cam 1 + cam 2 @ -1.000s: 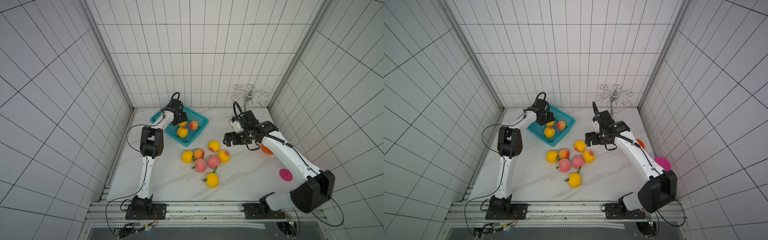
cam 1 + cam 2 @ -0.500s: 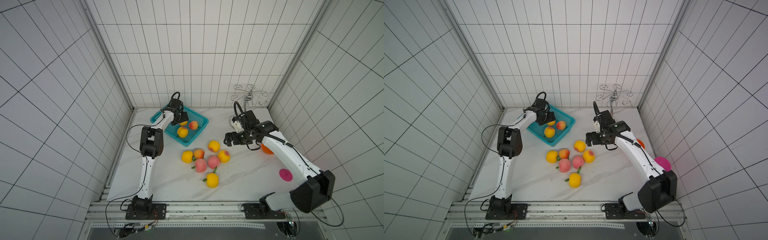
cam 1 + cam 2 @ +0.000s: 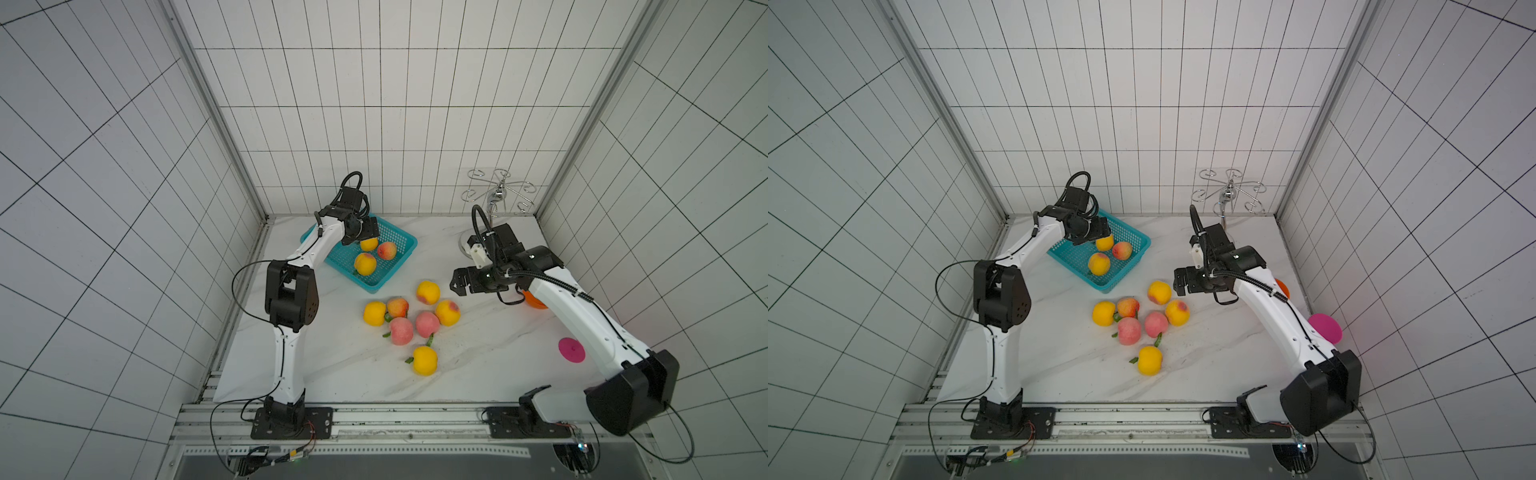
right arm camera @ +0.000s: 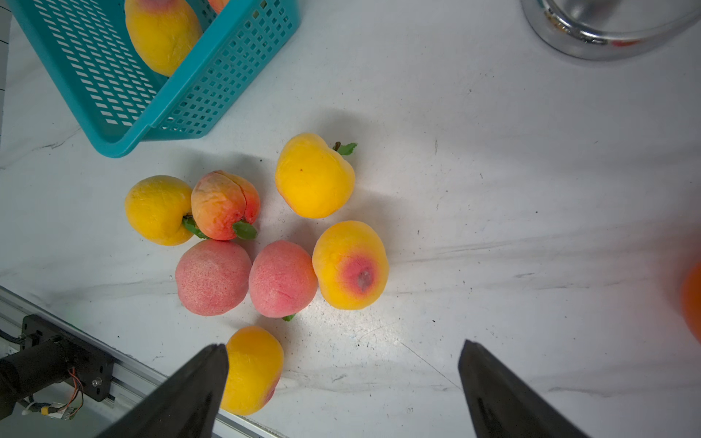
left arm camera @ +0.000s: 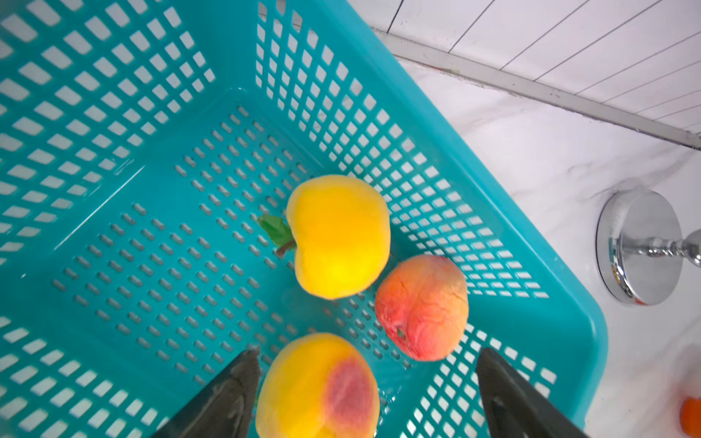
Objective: Put the peaches into the basket
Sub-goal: Place the peach in the basket, then pick up the peach from the center of the board.
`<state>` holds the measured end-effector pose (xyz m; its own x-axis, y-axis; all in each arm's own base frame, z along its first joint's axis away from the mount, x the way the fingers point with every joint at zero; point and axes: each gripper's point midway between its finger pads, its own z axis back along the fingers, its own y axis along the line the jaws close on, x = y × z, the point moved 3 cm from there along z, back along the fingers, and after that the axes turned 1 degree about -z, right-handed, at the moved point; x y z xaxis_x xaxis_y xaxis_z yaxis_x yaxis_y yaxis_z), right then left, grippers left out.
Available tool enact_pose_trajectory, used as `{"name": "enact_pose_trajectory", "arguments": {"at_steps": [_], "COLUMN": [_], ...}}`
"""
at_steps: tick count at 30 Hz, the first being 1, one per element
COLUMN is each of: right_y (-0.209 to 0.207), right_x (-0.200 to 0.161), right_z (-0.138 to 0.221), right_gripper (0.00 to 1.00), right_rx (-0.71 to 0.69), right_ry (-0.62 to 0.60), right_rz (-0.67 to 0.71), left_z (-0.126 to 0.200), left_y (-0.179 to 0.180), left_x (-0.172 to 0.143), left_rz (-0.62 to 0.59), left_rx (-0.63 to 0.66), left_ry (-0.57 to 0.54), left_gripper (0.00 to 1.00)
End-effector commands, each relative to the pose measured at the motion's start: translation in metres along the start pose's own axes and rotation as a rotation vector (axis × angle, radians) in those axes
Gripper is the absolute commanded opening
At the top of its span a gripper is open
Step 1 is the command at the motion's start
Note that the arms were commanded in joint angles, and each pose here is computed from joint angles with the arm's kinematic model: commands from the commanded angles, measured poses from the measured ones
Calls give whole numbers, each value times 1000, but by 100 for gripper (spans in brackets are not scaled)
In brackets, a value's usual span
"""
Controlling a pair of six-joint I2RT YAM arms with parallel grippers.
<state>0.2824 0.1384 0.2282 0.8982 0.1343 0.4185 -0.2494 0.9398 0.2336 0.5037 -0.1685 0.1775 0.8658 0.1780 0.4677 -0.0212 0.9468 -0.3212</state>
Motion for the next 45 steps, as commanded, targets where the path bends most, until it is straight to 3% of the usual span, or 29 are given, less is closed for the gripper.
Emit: {"name": "enact_pose_trajectory", "arguments": {"at_steps": [1, 15, 25, 32, 45], "right_y": [-6, -9, -12, -13, -17], "right_x": [-14, -37, -41, -29, -35], "right_z": [-3, -33, -65, -86, -122], "right_gripper": [99, 99, 99, 99, 100], "right_rx": [-8, 36, 52, 52, 55], "right_ry": [29, 65, 85, 89, 156], "right_rz": [-12, -42, -34, -18, -46], "left_z": [20, 87, 111, 115, 111], "left_y": [0, -16, -19, -38, -55], "left_x": [-18, -112, -171, -181, -169], "left_rz": [-21, -26, -5, 26, 5], "left_rx": [21, -35, -85, -163, -204], "left_ry": [22, 83, 113, 127, 133], "left_gripper": [88, 88, 88, 88, 88]}}
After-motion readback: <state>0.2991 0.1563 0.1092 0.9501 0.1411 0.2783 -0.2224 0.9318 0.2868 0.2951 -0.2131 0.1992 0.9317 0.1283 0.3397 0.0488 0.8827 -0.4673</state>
